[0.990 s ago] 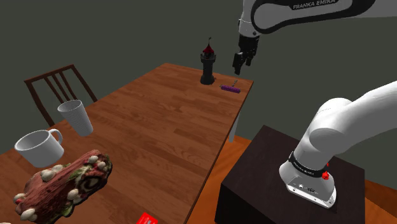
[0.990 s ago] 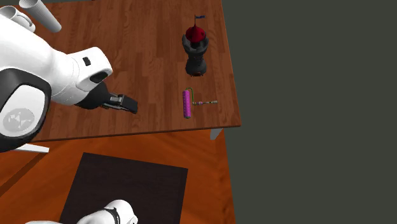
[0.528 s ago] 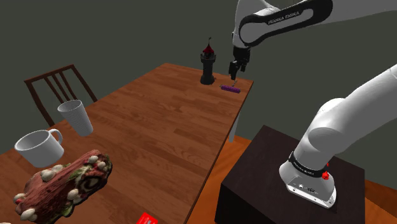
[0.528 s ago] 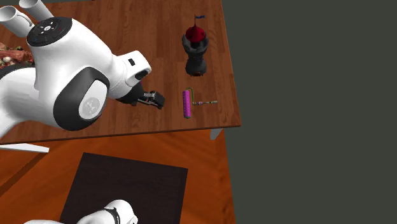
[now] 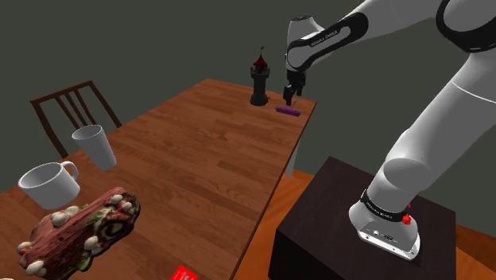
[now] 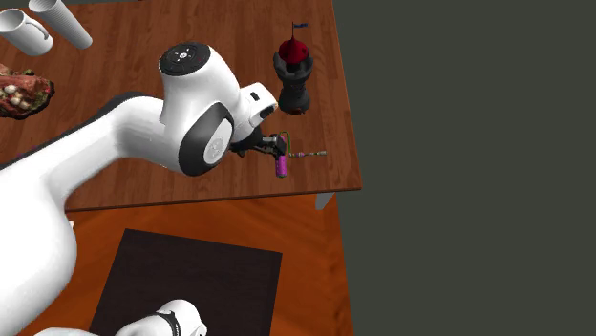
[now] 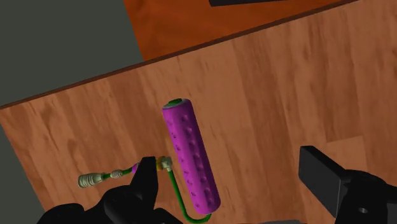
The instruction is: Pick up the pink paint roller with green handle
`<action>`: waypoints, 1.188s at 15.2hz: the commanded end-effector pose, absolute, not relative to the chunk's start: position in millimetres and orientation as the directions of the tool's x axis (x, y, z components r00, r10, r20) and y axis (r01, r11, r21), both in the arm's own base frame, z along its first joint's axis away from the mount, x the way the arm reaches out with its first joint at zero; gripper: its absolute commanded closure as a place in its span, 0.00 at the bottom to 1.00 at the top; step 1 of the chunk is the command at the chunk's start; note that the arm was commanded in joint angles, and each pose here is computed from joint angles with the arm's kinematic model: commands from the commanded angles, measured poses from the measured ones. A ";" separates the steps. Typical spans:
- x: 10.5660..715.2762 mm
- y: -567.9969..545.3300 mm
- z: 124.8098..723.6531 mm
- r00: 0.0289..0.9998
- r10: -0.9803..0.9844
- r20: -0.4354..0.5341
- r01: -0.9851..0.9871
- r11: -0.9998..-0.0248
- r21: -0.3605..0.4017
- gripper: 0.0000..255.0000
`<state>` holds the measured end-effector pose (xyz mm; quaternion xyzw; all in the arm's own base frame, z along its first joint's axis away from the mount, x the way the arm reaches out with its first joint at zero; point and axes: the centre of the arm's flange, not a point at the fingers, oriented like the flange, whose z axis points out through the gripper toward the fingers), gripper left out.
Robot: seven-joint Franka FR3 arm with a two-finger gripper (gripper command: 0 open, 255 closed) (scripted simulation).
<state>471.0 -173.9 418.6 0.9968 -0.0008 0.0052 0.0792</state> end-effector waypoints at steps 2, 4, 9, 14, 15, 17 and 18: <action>491.1 -196.8 389.8 1.000 0.009 -0.006 0.009 -0.987 0.160 0.00; 503.4 -212.7 371.8 1.000 0.014 -0.017 0.017 -0.987 0.161 0.00; 503.9 -213.4 349.9 1.000 0.014 -0.017 0.017 -0.987 0.161 0.00; 503.9 -213.4 331.0 1.000 0.014 -0.017 0.017 -0.987 0.161 0.00; 503.7 -213.4 330.9 1.000 0.014 -0.017 0.017 -0.987 0.161 1.00; 503.8 -213.5 330.8 1.000 0.014 -0.017 0.017 -0.987 0.161 1.00; 503.7 -213.5 330.8 1.000 0.014 -0.017 0.017 -0.987 0.161 1.00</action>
